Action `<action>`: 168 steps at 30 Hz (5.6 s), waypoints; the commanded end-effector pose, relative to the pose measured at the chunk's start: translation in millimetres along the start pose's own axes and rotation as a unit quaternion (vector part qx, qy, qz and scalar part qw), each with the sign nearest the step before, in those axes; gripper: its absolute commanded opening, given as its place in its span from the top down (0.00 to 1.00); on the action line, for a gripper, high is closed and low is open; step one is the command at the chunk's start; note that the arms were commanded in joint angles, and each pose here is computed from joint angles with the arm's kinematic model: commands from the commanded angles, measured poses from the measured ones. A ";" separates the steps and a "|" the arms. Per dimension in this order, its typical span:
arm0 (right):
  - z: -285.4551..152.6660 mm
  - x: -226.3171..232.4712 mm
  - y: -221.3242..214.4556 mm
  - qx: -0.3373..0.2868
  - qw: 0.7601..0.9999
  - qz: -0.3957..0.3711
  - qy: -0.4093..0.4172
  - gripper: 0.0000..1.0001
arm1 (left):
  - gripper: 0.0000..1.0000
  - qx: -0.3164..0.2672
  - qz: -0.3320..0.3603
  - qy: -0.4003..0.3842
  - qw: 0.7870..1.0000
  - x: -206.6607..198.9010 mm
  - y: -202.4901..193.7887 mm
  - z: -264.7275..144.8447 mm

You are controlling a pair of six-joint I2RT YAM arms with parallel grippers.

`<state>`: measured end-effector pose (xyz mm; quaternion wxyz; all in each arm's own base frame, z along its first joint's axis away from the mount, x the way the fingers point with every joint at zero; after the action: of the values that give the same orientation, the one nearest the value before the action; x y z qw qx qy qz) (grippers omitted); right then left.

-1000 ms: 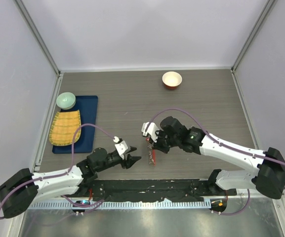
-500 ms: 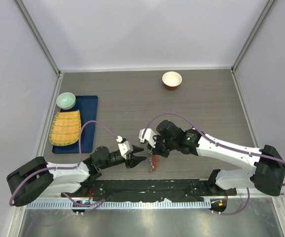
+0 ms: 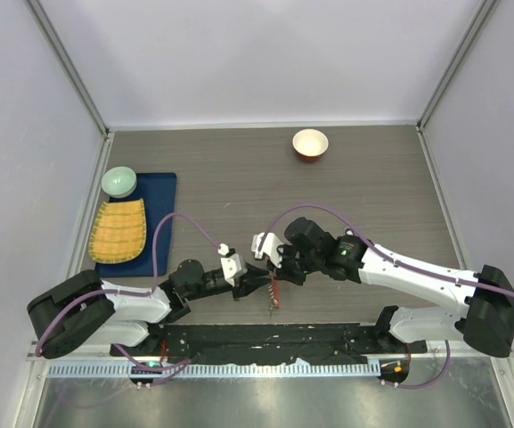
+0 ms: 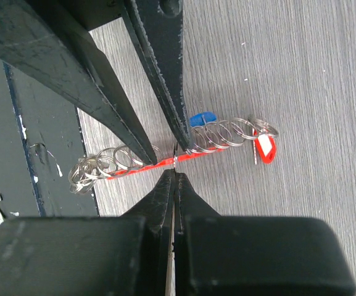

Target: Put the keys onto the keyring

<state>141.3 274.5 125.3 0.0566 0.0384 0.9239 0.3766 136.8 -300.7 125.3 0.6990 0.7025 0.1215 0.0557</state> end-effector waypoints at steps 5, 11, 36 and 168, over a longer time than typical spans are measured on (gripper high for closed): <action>-7.6 -0.4 24.0 -0.053 0.998 -0.019 -0.006 0.99 | 0.73 -0.036 0.030 0.023 0.999 11.7 20.9 10.3; -9.0 0.5 25.5 -0.057 0.998 -0.020 -0.005 0.99 | 0.75 -0.028 0.026 0.023 0.999 12.7 17.8 13.1; -29.6 -22.6 38.5 -0.167 0.977 0.051 -0.120 0.70 | 1.00 -0.051 -0.001 0.060 0.997 18.4 19.4 -0.8; -23.2 4.2 50.7 -0.117 0.991 -0.057 -0.011 0.99 | 0.74 -0.031 0.056 -0.039 0.997 -13.3 49.7 -0.5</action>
<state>131.1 282.4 150.6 0.0705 -0.0014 0.8954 0.4396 127.0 -293.8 141.0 0.6834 0.7230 0.0801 0.0613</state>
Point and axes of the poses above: each gripper's point midway between its finger pads, its own z axis out along the fingers, its own x axis along the line the jaws close on, y = z × x, the point moved 1 cm from there along -z, back along the fingers, and after that the axes turned 4 degrees about -z, right-handed, at the moved point
